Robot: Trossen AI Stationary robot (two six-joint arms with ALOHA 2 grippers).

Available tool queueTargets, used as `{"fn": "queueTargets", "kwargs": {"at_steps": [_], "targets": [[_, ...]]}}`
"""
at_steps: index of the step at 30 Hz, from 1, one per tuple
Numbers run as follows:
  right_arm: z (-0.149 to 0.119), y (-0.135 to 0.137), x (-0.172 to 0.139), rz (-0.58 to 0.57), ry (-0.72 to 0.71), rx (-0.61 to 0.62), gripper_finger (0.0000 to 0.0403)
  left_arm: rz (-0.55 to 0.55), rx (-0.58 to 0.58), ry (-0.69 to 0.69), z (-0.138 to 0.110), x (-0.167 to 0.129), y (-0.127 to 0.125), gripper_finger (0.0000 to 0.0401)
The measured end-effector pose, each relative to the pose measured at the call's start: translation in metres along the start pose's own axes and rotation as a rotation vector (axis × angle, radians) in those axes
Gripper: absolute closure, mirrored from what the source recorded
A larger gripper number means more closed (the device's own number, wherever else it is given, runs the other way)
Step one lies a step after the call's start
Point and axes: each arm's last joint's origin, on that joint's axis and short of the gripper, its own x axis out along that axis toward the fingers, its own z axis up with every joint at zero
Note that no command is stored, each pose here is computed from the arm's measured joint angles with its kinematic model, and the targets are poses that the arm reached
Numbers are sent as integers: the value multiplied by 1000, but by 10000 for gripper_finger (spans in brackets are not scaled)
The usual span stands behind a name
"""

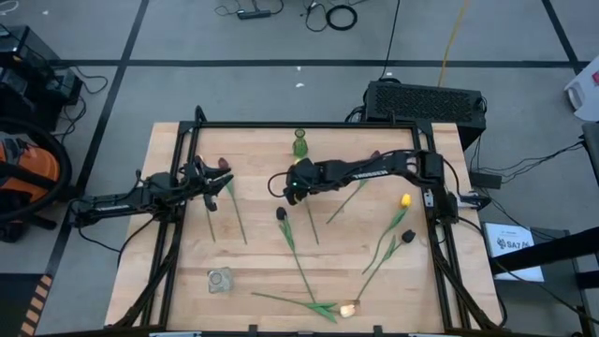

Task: Sort flowers into vase by color
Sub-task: Put the left yellow flower into the green vase

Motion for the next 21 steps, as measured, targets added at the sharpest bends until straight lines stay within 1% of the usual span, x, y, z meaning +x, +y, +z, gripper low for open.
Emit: {"fn": "queueTargets", "kwargs": {"at_steps": [5, 8, 11, 14, 19, 20, 21], "targets": [[-6, -2, 22, -4, 52, -1, 222, 0, 0, 2, 0, 0, 0, 278], [-8, -1, 29, -4, 67, -1, 223, 0, 1, 2, 0, 0, 0, 278], [-12, -2, 36, -19, 75, -2, 239, 1, 1, 3, 0, 0, 0, 278], [-14, -2, 41, -32, 79, 9, 275, 1, 1, 4, 0, 0, 0, 278], [-14, -2, 43, -12, 88, 23, 368, 1, 1, 4, 0, 0, 0, 278], [-14, -1, 42, -7, 88, 24, 384, 1, 1, 4, 0, 0, 0, 278], [-14, -1, 41, -2, 88, 24, 391, 0, 1, 4, 0, 0, 0, 278]]}}
